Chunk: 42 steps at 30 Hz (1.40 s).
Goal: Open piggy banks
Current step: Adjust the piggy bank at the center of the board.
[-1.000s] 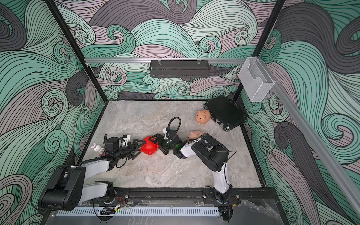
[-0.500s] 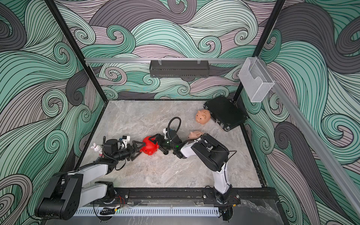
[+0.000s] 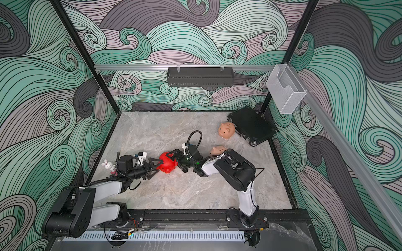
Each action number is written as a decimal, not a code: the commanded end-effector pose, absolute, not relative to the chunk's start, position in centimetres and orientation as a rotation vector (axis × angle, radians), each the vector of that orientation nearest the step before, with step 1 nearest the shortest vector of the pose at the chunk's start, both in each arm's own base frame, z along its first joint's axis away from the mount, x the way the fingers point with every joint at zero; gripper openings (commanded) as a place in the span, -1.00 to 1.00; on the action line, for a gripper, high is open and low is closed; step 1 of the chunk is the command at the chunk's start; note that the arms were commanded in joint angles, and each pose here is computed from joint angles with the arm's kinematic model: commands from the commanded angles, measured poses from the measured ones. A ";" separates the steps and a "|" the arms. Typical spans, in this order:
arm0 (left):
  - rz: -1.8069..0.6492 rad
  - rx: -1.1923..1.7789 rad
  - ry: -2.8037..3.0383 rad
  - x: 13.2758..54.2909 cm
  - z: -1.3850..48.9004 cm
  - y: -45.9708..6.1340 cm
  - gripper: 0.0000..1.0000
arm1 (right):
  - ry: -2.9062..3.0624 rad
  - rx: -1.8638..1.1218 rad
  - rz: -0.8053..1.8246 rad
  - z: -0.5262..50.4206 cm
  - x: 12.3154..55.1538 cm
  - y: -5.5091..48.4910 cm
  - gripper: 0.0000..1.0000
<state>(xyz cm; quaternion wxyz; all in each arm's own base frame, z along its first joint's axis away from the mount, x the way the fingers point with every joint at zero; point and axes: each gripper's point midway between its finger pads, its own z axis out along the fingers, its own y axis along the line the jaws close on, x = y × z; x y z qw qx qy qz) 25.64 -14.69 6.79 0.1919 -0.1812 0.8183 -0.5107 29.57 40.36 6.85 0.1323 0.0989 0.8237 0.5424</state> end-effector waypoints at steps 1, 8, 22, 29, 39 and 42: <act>-1.453 -0.462 2.285 25.9 7.3 -15.2 0.79 | 2.675 0.443 1.287 -1.6 27.1 36.7 0.74; -1.454 -0.451 2.289 26.1 7.3 -15.5 0.63 | 2.675 0.443 1.290 -1.6 27.1 36.7 0.74; -1.415 -0.468 2.301 26.1 7.3 -15.2 0.34 | 2.592 0.374 1.369 0.7 27.8 37.6 0.82; -1.364 -0.469 2.307 26.1 7.7 -14.8 0.31 | 2.477 0.201 1.274 5.5 28.6 36.3 0.98; -1.163 -0.504 2.427 25.7 7.9 -13.2 0.29 | 2.449 -0.052 0.846 9.1 28.5 31.0 0.99; -1.118 -0.487 2.479 25.6 7.9 -13.1 0.28 | 2.406 -0.123 0.799 10.7 28.3 30.1 0.98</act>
